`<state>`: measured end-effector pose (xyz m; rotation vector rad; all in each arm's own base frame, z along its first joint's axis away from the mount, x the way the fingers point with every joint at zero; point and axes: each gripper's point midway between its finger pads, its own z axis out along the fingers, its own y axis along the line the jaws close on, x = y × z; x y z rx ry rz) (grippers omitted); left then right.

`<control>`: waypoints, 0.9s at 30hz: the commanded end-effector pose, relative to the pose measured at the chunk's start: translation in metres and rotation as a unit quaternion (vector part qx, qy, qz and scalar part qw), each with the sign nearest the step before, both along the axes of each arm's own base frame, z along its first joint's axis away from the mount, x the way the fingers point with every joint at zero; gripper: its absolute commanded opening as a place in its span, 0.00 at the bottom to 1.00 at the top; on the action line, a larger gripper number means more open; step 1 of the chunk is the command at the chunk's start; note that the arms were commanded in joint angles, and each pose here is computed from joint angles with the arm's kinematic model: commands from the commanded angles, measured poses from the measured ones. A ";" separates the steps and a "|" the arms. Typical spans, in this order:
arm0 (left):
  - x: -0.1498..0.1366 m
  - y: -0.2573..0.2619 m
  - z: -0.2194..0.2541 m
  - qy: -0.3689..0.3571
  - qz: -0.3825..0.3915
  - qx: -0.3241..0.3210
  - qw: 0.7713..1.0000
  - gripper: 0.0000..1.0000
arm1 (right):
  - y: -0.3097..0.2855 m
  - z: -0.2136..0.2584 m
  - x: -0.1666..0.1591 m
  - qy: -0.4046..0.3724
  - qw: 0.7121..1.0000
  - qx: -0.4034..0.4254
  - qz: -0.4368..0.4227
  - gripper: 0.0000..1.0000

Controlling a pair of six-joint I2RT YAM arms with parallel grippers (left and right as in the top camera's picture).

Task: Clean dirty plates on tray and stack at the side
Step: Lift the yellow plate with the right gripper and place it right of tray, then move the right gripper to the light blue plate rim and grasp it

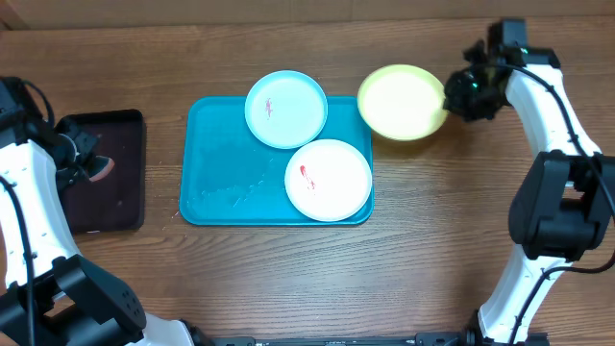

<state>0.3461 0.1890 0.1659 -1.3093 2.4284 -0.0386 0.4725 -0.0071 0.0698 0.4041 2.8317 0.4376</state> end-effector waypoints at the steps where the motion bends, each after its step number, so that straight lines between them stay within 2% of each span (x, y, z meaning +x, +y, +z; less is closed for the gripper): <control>1: 0.005 -0.009 -0.007 0.004 -0.006 -0.010 1.000 0.04 | -0.029 -0.017 -0.004 0.002 0.999 0.009 -0.047 0.04; 6: 0.006 -0.011 -0.007 0.004 -0.010 -0.010 1.000 0.04 | -0.053 -0.040 -0.012 0.003 0.997 0.008 -0.074 0.04; 7: 0.006 -0.011 -0.007 0.004 -0.010 -0.010 1.000 0.04 | -0.055 -0.041 -0.013 0.004 0.997 0.008 -0.076 0.08; 9: 0.006 -0.012 -0.007 0.004 -0.010 -0.010 1.000 0.04 | -0.057 -0.042 -0.014 0.005 0.997 0.009 -0.078 0.30; 13: 0.007 -0.013 -0.007 0.004 -0.012 -0.010 1.000 0.04 | -0.053 -0.037 -0.013 0.006 0.997 0.015 -0.075 0.37; 16: 0.007 -0.013 -0.007 0.003 -0.012 -0.010 1.000 0.04 | -0.053 -0.014 -0.008 0.002 0.997 0.015 -0.073 0.38; 20: 0.009 -0.013 -0.006 -0.002 -0.013 -0.008 1.000 0.04 | -0.037 0.050 0.009 -0.046 0.996 0.055 -0.045 0.45; 21: 0.010 -0.014 -0.006 -0.002 -0.015 -0.007 1.000 0.04 | -0.025 0.069 0.015 -0.069 0.994 0.077 -0.024 0.53; 23: 0.012 -0.017 -0.006 -0.002 -0.020 -0.008 1.000 0.04 | 0.006 0.104 0.027 -0.118 0.985 0.126 0.028 0.97; 24: 0.013 -0.019 -0.006 -0.002 -0.022 -0.008 1.000 0.04 | 0.019 0.115 0.032 -0.136 0.980 0.138 0.048 1.00; 27: 0.017 -0.027 -0.008 0.000 -0.033 -0.008 0.999 0.04 | 0.059 0.123 0.050 -0.179 0.971 0.126 0.096 0.99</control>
